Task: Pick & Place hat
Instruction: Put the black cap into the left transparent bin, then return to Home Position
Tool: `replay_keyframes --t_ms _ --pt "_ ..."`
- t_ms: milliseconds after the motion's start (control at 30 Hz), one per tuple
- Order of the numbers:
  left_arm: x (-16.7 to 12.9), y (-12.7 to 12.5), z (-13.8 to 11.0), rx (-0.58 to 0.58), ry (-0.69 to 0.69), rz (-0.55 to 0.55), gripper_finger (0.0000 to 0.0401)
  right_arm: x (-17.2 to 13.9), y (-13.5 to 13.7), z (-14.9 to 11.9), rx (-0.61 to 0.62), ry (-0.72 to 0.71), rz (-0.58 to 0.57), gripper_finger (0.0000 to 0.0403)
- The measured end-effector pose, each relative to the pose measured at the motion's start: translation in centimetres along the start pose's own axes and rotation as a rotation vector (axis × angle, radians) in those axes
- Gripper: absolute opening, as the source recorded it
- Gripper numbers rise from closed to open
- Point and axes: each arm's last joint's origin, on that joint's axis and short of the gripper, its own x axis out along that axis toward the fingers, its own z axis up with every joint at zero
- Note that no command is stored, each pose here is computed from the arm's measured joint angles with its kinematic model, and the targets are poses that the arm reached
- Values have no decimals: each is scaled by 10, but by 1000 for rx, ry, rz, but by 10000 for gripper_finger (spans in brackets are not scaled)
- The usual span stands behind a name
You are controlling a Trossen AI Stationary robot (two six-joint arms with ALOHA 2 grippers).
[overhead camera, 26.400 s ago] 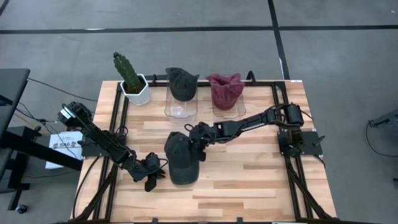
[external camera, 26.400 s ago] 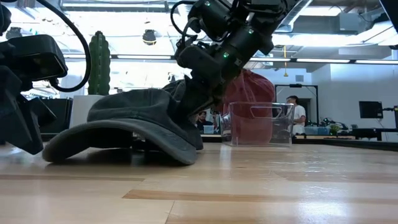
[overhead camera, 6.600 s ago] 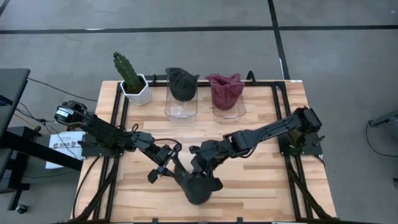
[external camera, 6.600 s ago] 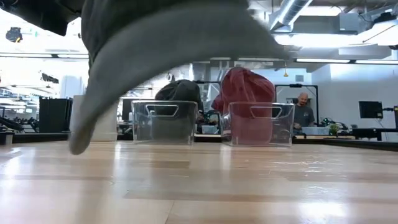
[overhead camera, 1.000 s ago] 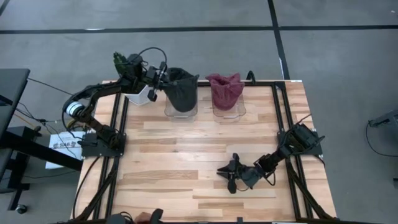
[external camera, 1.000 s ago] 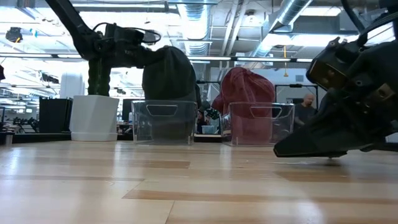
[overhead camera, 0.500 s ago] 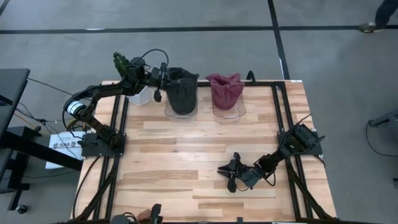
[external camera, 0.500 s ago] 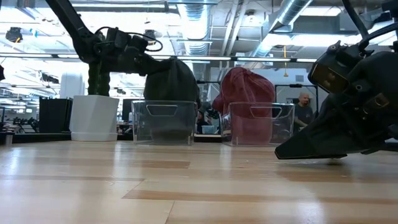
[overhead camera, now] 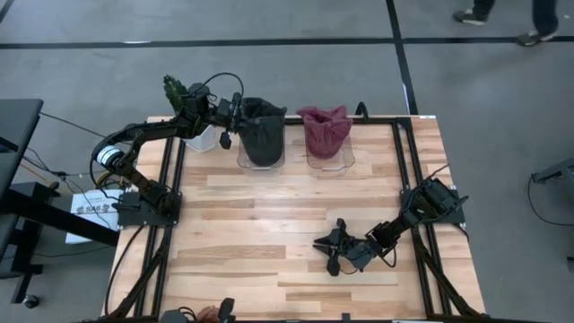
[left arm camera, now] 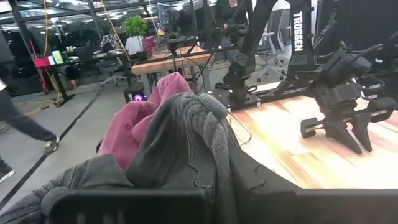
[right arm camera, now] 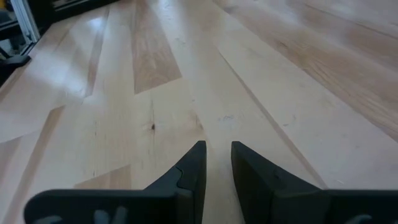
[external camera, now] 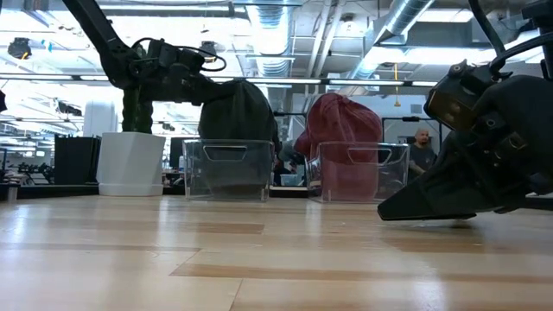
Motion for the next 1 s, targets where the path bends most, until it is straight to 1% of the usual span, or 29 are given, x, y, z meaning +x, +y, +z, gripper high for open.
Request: replay_keyframes --t_ms 100,400,567,700,833,933,1000 --pt "0 0 0 0 0 -1 32 0 0 0 1 -1 1 65" --pt "0 1 0 -29 14 40 124 0 0 0 8 0 2 65" --pt "0 1 0 -29 17 48 162 0 0 0 8 0 2 65" --pt "0 1 0 -29 16 48 175 0 0 0 9 0 2 66" --pt "2 0 3 -50 9 41 175 0 0 0 9 -1 2 65" --pt "6 -6 12 -50 -10 9 171 1 -1 1 11 -6 -9 65" --pt "11 -11 21 -38 -29 -19 167 2 -3 1 -19 -2 -19 66"
